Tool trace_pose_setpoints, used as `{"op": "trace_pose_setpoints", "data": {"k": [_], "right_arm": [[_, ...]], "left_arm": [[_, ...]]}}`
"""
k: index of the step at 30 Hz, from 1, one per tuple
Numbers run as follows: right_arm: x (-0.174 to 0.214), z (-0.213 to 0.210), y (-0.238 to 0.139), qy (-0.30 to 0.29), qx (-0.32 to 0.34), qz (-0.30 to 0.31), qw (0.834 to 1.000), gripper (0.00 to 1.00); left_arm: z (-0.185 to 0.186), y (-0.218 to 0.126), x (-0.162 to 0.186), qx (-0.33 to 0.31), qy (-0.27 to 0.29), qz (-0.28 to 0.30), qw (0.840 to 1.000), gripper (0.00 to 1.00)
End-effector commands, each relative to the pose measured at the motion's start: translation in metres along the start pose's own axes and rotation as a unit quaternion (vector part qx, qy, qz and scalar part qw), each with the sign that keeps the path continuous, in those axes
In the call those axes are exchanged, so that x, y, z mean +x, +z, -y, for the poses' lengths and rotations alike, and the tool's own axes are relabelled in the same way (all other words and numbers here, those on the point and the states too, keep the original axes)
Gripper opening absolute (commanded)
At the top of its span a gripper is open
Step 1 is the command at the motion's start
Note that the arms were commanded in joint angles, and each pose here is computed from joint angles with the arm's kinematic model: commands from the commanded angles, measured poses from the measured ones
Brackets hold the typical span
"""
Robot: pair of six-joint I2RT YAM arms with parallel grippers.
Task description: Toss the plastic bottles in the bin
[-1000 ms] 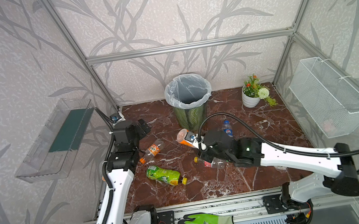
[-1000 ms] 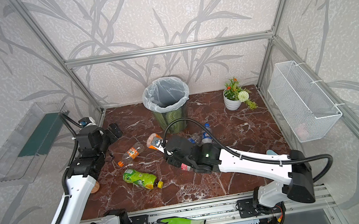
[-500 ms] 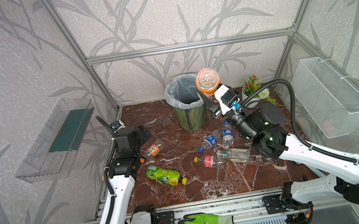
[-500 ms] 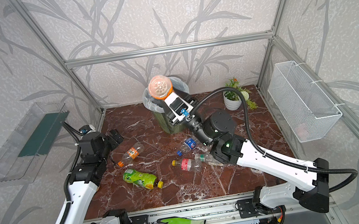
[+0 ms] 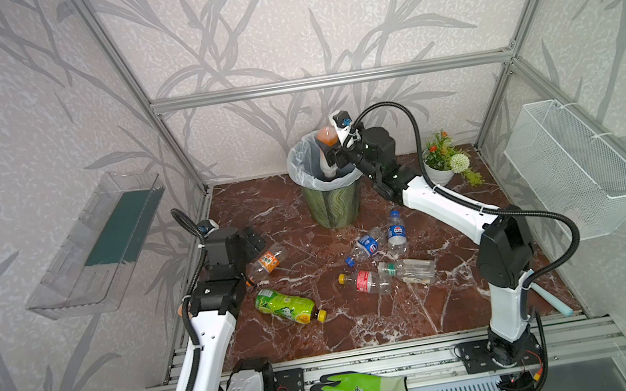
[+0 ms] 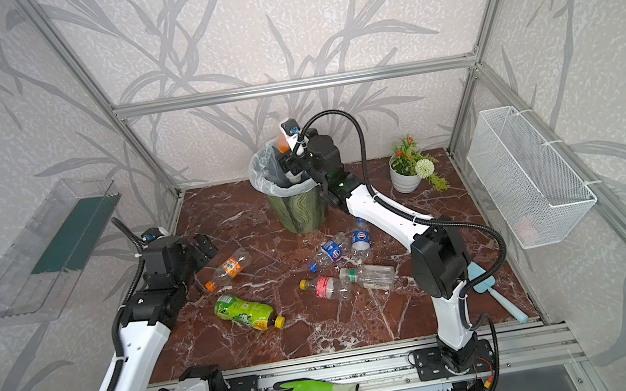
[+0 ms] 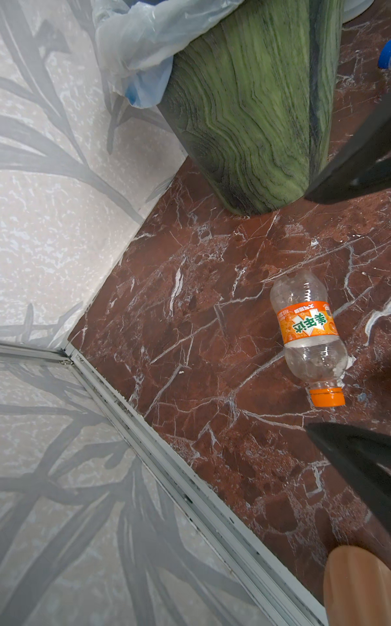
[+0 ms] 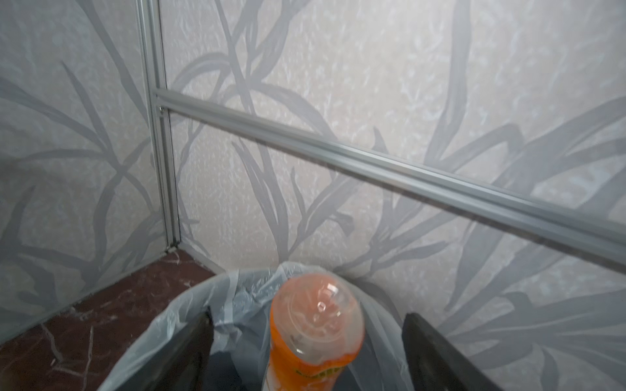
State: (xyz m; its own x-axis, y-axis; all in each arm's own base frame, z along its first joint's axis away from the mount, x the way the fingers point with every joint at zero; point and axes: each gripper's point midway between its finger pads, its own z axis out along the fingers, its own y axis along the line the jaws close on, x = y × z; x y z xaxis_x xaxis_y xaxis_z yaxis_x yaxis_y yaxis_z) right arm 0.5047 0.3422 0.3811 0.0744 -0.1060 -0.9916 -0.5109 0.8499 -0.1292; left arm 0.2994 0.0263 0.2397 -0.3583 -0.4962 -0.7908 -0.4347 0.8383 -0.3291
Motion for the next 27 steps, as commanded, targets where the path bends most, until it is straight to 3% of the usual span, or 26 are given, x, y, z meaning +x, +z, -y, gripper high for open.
{"op": "trace_pose_setpoints", "data": {"k": [1,5,10,20,27], "right_arm": [[-0.112,0.02,-0.06,0.014,0.016,0.107,0.994,0.9],[-0.147,0.03,-0.112,-0.002,0.03,0.146,0.989,0.92],[-0.142,0.04,-0.159,-0.014,0.051,0.147,0.988,0.92],[-0.027,0.072,-0.206,0.02,0.12,0.035,0.992,0.94],[0.056,0.102,-0.243,0.081,0.178,-0.036,0.98,0.95]], "left_arm": [[-0.008,-0.027,-0.015,-0.015,-0.024,0.034,0.999,0.99],[-0.012,-0.044,-0.014,-0.025,-0.04,0.039,0.998,0.99],[-0.022,-0.055,0.009,-0.042,-0.071,0.008,0.997,0.99],[-0.037,-0.06,0.069,-0.09,-0.112,-0.076,0.987,0.99],[-0.044,-0.058,0.132,-0.113,-0.17,-0.156,0.966,0.99]]}}
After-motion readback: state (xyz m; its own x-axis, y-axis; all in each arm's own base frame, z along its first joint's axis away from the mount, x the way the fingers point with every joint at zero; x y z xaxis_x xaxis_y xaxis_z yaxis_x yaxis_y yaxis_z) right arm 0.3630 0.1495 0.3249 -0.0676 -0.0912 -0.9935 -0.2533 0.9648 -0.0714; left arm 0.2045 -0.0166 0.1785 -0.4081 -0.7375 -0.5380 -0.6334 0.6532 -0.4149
